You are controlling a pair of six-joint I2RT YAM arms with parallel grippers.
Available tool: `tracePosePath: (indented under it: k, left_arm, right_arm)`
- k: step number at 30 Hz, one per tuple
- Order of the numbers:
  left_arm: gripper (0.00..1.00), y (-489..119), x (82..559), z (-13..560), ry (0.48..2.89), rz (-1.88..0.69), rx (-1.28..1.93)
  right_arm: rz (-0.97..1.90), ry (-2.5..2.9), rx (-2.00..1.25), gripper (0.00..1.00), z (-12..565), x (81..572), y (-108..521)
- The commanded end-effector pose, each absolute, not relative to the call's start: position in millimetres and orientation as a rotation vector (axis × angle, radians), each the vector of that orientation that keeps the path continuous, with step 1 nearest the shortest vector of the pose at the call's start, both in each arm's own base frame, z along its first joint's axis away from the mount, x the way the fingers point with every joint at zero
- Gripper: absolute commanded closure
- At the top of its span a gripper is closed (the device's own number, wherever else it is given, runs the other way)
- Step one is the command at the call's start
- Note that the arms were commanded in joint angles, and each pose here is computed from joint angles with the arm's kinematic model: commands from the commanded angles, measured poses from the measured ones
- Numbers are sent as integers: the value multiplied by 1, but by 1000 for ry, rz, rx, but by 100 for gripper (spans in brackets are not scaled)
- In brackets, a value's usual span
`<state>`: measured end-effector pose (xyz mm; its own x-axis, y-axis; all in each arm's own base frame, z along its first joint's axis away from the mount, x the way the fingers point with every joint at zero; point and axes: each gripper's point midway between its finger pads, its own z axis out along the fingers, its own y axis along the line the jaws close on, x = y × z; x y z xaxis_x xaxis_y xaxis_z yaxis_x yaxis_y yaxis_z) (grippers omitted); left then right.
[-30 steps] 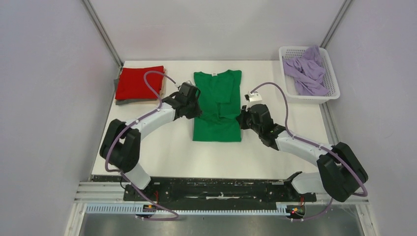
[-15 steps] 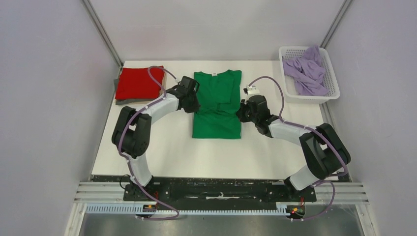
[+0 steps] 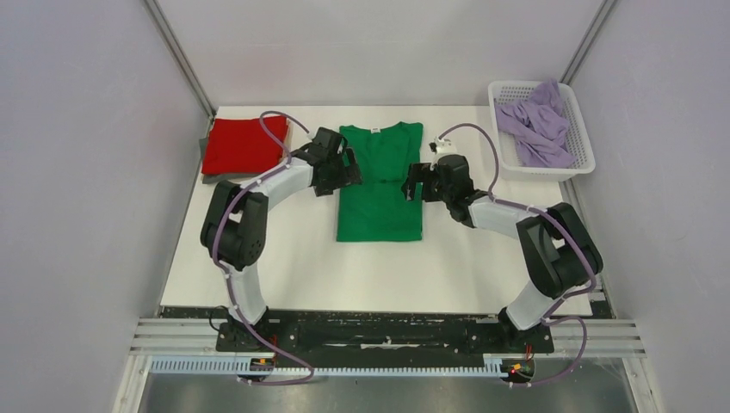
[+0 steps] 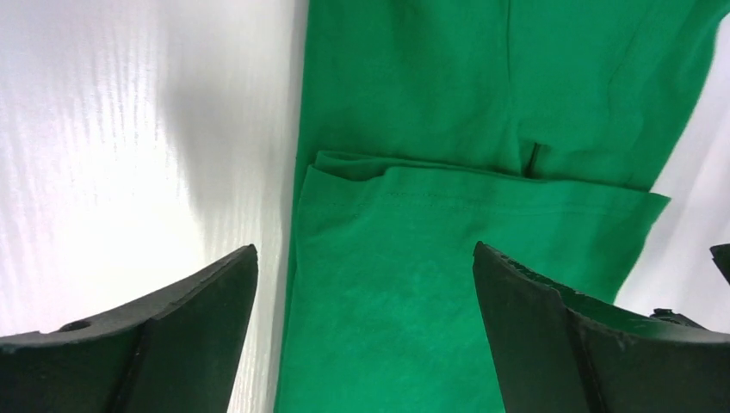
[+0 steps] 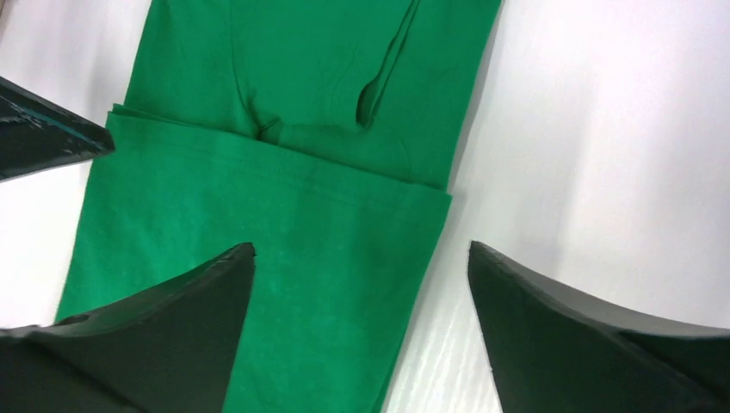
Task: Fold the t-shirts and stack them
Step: Fold the folded rectangular tshirt in 1/3 of the way, then grab one side of the 2/3 rectangular tshirt with both arms
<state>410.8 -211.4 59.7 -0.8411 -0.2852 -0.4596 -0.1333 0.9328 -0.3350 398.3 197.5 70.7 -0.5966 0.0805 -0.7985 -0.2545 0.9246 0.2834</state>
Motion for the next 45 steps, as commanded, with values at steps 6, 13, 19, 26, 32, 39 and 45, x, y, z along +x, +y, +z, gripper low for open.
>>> tracePosePath:
  k: [6, 13, 19, 26, 32, 39, 45]
  left_arm:
    - [0, -199, 397, 133, 2399, -488, -251]
    - [0, -190, 322, 98, 2476, -613, -361]
    - [6, -196, 279, 58, 2588, -696, -376]
    - [45, -205, 263, 32, 2675, -750, -376]
    - [50, -205, 258, 17, 2714, -727, -381]
    - [91, -209, 264, 8, 2737, -713, -361]
    - [98, -204, 263, -1, 2743, -669, -375]
  right_arm:
    - [543, 2076, -140, 2, 114, 376, 195]
    - [599, 2209, -30, 2, 69, 308, 175]
    - [714, 2286, -63, 5, 41, 270, 184]
    - [702, 2327, -62, 24, 25, 262, 186]
    - [712, 2351, -68, 39, 17, 255, 189]
    - [735, 2382, -89, 52, 8, 252, 196]
    - [711, 2399, -88, 64, 2, 256, 197]
